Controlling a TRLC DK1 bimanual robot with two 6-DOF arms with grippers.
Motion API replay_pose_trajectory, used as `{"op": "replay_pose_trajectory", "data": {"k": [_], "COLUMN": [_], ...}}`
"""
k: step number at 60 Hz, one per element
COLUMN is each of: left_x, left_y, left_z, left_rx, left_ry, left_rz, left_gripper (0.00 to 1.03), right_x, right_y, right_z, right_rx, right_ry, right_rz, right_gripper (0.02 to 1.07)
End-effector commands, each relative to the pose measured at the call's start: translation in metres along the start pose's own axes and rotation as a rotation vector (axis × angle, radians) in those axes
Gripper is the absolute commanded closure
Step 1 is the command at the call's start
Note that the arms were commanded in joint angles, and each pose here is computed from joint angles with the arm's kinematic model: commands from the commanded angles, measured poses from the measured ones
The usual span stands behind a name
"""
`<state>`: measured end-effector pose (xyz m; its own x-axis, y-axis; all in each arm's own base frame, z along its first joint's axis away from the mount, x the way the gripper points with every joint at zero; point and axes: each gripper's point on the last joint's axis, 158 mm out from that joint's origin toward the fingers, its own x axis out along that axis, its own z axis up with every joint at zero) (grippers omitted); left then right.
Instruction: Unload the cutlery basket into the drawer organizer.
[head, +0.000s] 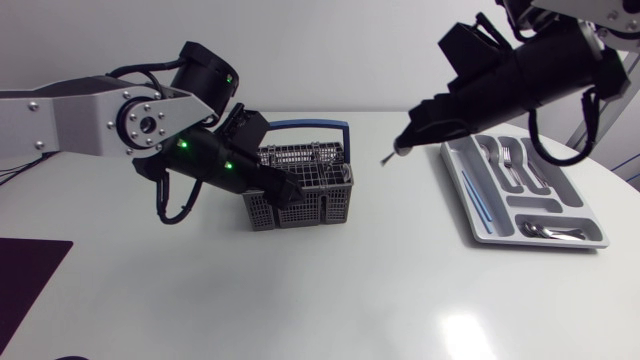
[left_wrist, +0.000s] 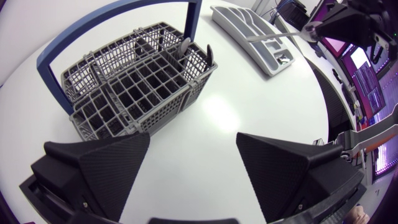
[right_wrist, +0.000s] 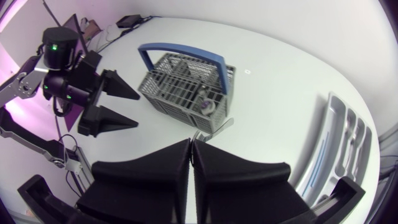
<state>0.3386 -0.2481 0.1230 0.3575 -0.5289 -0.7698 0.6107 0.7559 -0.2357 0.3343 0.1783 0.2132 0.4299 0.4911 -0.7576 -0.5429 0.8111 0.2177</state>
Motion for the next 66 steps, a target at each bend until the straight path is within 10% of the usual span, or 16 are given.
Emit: {"op": "replay_pose_trajectory", "data": {"k": [1,37,66], "left_x": [0.004,0.009,0.011], "left_y": [-0.009,-0.024,-0.034], "left_z": [0.005,0.022,0.032], "left_rx": [0.002,-0.001,-0.017], "left_ry": [0.0,-0.001,0.006], "left_rz": [-0.021,-0.044,-0.066], "left_gripper": [0.06,0.06,0.06], "right_x": [-0.004,-0.067,-0.058], "right_y": [-0.018,-0.231,-0.325], "right_z": [-0.024,-0.154,-0.218], "right_rx": [0.008,0.226,0.328], "right_ry": [0.038,0.152,0.258], "right_rz": [-0.061,-0.647,-0.792], "right_gripper": [1.01,1.01,1.01]}}
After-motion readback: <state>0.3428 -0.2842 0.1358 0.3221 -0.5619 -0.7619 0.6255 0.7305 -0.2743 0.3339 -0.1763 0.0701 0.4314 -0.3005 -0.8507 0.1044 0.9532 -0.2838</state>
